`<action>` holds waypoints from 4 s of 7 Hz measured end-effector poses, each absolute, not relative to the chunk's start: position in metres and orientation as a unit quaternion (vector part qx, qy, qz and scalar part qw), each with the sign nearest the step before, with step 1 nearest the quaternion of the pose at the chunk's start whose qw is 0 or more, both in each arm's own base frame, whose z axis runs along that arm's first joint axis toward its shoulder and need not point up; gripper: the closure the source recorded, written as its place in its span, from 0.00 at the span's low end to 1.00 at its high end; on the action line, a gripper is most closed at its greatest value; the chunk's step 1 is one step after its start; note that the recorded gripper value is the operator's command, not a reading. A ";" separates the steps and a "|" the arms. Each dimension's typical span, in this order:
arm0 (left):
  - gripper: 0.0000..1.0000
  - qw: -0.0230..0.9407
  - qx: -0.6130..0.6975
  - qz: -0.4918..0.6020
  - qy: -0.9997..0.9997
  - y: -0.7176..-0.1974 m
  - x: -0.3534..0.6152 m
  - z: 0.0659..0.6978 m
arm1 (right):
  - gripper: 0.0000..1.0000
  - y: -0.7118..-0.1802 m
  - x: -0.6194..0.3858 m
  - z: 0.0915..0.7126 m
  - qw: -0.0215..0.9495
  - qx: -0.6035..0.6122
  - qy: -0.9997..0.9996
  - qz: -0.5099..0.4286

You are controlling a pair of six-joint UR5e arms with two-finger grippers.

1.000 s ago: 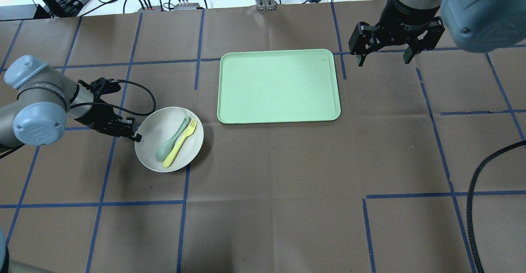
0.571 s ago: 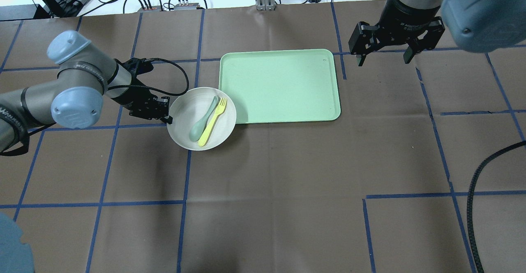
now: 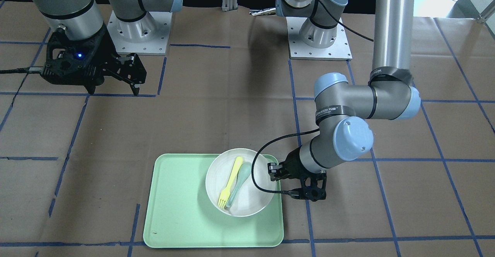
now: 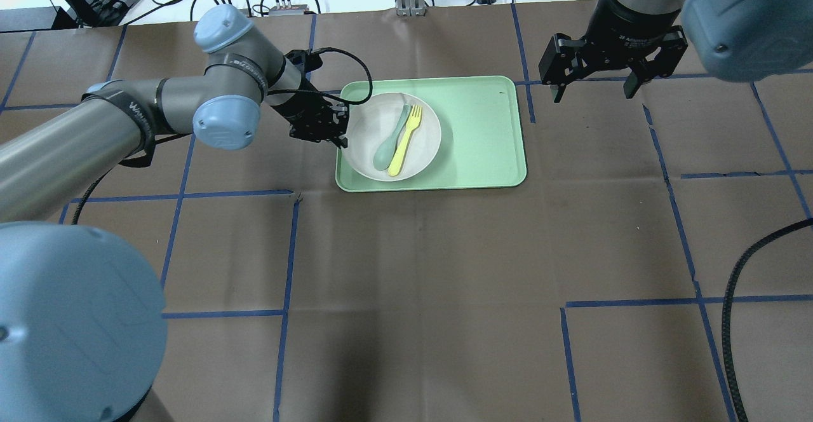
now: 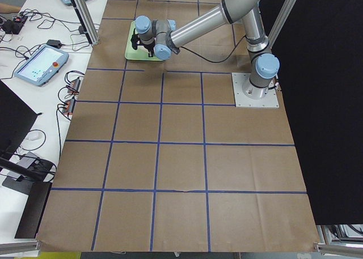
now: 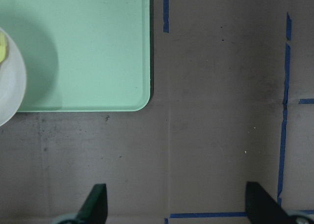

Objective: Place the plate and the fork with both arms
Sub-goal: 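Slide the plate with the left gripper onto the mint-green tray, then release the plate and lift the left gripper away, then move the right gripper over the plate above the yellow fork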

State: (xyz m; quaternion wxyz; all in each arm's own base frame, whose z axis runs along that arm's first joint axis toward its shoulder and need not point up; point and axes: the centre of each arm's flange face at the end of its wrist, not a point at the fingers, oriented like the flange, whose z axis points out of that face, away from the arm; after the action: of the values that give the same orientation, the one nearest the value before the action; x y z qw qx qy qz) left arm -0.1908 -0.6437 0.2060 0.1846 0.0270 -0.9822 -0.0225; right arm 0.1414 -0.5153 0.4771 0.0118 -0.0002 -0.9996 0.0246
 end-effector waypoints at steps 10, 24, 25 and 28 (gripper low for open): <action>0.01 0.091 0.005 -0.031 -0.995 -0.621 -0.198 0.382 | 0.00 -0.518 0.143 0.478 0.011 -0.001 -1.000 0.029; 0.00 -0.001 -0.083 -0.065 -0.994 -0.443 -0.166 0.581 | 0.23 -0.641 0.335 0.263 0.006 -0.063 -0.998 0.022; 0.00 -0.001 -0.082 -0.061 -0.995 -0.435 -0.164 0.575 | 0.33 -0.647 0.334 0.247 0.010 -0.062 -0.998 0.027; 0.00 -0.001 -0.075 -0.052 -0.996 -0.431 -0.163 0.568 | 0.47 -0.658 0.330 0.220 0.020 -0.064 -0.997 0.028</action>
State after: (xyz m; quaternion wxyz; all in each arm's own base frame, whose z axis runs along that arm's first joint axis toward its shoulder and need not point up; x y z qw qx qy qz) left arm -0.1626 -0.4309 0.5679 -0.0014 -0.0748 -0.9959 -0.0515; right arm 0.3298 -0.6581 0.2204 0.0200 -0.0636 -0.9974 0.0279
